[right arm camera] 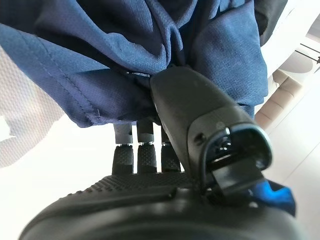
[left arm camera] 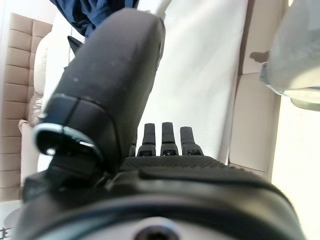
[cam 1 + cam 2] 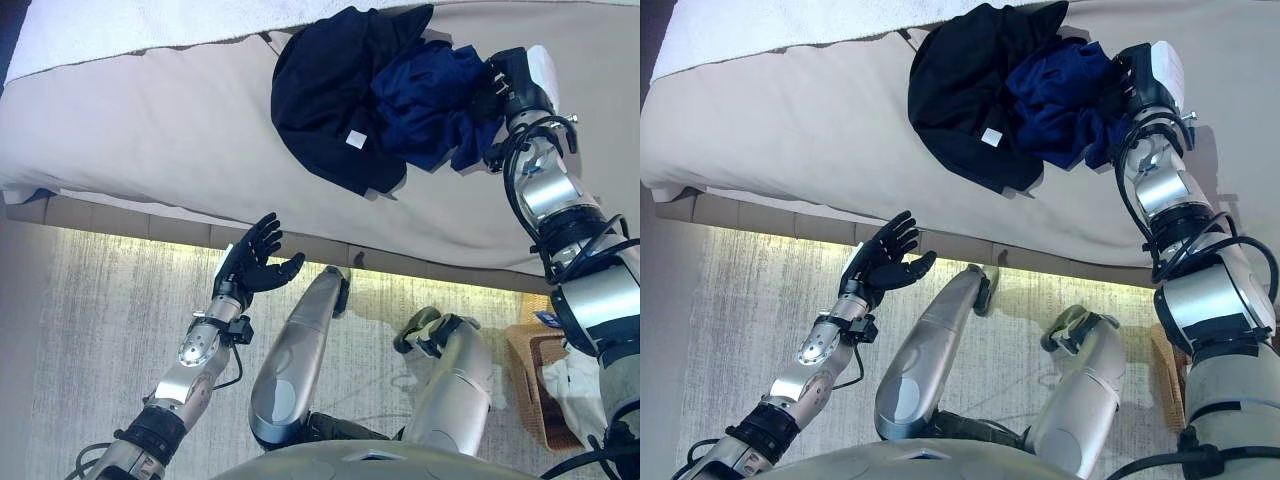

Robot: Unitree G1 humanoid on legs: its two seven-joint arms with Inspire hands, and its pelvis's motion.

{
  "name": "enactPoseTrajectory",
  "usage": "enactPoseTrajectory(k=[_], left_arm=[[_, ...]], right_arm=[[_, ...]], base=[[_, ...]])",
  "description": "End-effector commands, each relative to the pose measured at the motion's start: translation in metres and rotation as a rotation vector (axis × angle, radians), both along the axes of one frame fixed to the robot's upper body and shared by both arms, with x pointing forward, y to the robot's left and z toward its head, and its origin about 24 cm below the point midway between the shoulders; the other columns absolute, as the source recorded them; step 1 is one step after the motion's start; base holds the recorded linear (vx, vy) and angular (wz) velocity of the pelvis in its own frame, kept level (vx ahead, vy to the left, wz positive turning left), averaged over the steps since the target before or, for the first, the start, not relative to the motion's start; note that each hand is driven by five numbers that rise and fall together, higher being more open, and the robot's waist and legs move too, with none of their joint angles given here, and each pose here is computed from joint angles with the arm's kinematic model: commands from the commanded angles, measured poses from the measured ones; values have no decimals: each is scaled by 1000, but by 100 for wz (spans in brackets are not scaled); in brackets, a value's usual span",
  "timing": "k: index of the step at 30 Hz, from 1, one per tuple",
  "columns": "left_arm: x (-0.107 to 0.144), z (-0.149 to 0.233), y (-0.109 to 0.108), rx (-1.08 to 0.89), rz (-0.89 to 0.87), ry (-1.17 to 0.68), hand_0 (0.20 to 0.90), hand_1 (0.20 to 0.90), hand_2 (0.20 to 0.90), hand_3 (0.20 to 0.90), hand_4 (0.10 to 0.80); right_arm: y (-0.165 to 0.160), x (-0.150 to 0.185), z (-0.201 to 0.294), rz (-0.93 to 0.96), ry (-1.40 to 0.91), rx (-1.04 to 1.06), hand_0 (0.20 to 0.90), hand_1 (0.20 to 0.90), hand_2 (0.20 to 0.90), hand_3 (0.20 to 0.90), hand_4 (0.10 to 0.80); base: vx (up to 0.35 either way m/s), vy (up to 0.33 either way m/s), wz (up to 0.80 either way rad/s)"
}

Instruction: Pick up the clothes from the bed and place them into the basket

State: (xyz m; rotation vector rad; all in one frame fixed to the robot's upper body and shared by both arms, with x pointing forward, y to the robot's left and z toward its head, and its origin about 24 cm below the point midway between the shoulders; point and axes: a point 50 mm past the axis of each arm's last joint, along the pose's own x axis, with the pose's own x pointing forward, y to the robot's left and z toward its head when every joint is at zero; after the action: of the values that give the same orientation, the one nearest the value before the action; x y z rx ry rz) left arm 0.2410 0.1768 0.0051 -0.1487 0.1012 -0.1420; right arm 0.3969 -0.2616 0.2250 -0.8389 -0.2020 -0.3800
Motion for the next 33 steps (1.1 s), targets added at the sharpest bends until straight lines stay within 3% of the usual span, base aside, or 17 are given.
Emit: enactPoseTrajectory(k=[1,11,22,33], left_arm=[[5,33,-1,-21,-11,-194,900,900,900,900,800],[13,27,3,41,-16,-144,900,900,900,900,800],[13,2,13,124,-16,-7,900,900,900,900,800],[12,-10,16,154,-17,50,900,900,900,900,800]], right_arm=[[-2,-10,72,34,-274,23,300,300,300,200,100],[-28,-26,73,17,-358,168,300,300,300,200,100],[-79,-58,90,-77,-426,184,300,300,300,200,100],[-108,-85,86,-151,-418,133,300,300,300,200,100]], base=[[38,-12,-6],[30,-6,-20],[96,0,-25],[46,-31,-16]])
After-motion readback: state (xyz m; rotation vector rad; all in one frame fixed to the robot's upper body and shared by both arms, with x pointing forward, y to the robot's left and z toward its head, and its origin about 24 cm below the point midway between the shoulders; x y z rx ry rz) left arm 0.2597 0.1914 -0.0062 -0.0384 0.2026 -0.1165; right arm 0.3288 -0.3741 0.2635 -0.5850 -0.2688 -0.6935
